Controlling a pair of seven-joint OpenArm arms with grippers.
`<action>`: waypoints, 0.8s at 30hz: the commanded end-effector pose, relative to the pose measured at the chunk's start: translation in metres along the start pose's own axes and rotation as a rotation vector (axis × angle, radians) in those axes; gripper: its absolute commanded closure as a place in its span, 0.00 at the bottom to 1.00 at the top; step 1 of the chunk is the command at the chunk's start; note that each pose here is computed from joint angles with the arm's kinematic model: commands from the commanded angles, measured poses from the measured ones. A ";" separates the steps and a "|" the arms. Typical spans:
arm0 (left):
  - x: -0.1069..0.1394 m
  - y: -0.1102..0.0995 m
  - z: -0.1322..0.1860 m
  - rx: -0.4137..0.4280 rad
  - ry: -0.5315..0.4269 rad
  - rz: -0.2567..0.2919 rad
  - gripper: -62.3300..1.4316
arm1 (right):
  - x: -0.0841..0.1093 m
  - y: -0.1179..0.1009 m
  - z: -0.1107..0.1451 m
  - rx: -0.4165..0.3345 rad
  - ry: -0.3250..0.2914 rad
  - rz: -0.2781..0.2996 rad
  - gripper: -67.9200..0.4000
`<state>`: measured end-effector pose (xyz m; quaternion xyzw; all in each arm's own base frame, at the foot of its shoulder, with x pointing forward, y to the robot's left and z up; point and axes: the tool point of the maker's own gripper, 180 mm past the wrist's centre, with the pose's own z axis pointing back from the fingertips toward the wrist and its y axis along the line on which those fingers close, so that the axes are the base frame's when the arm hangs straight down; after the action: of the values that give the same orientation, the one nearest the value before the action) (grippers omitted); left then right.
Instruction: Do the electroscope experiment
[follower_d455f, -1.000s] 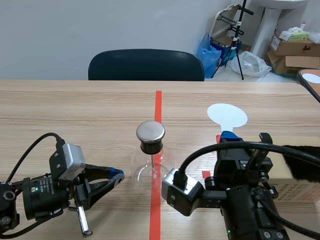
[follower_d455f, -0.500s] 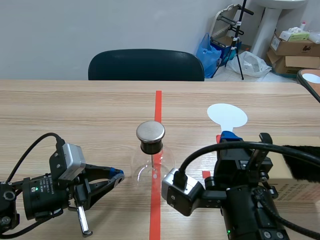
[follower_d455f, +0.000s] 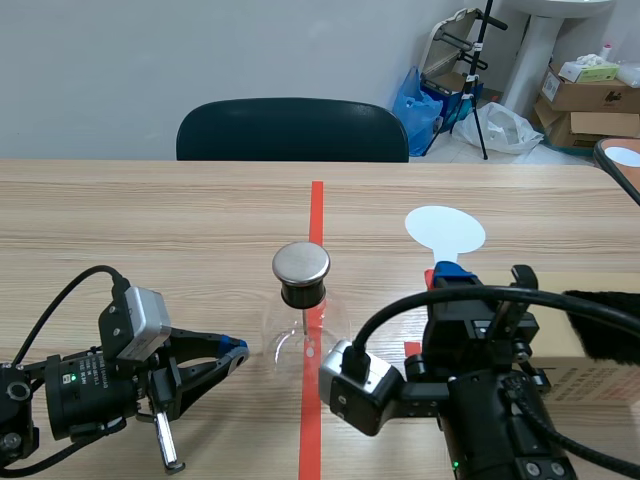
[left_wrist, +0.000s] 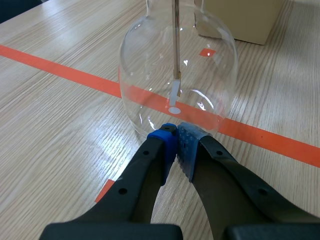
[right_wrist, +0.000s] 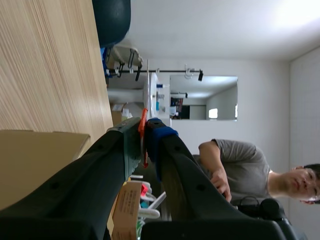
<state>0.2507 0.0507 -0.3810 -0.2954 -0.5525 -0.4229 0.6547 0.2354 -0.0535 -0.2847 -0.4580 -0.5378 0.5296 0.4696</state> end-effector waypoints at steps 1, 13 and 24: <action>0.006 0.002 -0.001 0.010 -0.025 -0.001 0.93 | 0.004 -0.011 -0.005 -0.038 -0.032 -0.002 0.98; 0.006 0.002 -0.001 0.010 -0.025 -0.001 0.93 | 0.060 -0.010 0.006 -0.038 -0.346 0.004 0.98; 0.006 0.002 -0.001 0.010 -0.025 -0.001 0.93 | 0.083 -0.010 0.016 -0.037 -0.488 0.007 0.98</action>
<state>0.2507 0.0507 -0.3810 -0.2954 -0.5525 -0.4229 0.6547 0.2027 0.0273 -0.2831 -0.3162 -0.6354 0.6248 0.3253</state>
